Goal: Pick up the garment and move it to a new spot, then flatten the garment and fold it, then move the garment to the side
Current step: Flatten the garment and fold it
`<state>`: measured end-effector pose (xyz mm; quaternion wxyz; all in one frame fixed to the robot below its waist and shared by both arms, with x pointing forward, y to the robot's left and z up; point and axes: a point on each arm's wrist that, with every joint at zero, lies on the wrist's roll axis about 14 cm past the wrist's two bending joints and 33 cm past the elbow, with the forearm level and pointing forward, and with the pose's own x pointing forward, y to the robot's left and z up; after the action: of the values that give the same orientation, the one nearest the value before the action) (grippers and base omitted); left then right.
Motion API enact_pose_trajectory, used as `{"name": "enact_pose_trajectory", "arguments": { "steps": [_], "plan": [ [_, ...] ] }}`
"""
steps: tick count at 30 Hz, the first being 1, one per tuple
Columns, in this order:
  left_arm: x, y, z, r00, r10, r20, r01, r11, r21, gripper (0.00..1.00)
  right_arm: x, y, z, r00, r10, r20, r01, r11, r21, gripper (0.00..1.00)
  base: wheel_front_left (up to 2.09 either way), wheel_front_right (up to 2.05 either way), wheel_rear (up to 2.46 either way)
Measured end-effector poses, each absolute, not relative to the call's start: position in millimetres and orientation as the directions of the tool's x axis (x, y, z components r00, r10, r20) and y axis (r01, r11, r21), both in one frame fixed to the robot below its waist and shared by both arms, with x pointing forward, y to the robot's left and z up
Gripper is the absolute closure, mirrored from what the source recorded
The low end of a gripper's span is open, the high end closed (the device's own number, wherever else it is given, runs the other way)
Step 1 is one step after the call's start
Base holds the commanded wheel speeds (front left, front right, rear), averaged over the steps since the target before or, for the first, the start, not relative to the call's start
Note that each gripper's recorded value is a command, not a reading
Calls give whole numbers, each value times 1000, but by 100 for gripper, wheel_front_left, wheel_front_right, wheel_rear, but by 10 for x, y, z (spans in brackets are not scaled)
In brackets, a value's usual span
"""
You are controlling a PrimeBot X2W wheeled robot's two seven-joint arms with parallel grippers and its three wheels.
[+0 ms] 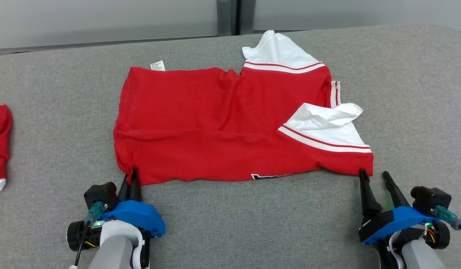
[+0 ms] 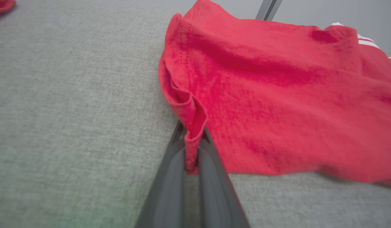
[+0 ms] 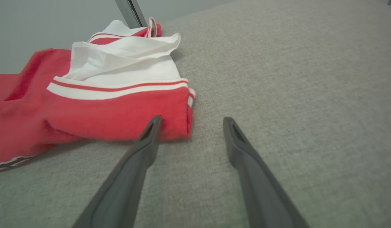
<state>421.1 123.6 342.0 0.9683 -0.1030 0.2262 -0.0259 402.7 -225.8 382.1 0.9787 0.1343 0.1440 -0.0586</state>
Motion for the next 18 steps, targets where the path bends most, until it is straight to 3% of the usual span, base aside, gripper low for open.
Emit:
{"name": "enact_pose_trajectory", "arguments": {
  "steps": [4, 6, 7, 18],
  "plan": [
    [4210, 1269, 3425, 898, -88, -430, -5, 977, -212, 100, 4066, -2159, 3708, 941, -51, -334, 143, 955, 259, 0, 0, 0, 0],
    [4210, 1288, 3436, 900, -84, -427, -8, 977, -211, 100, 4105, -2132, 3685, 939, -47, -340, 147, 950, 276, 71, 0, 0, 0],
    [4210, 1293, 3442, 901, -84, -425, -9, 977, -212, 100, 4117, -2117, 3676, 938, -44, -343, 148, 948, 282, 100, 0, 0, 0],
    [4130, 1450, 3667, 931, -34, -365, -52, 973, -224, 100, 4155, -2283, 3936, 959, -78, -271, 159, 944, 290, 100, 0, 0, 0]
  ]
}}
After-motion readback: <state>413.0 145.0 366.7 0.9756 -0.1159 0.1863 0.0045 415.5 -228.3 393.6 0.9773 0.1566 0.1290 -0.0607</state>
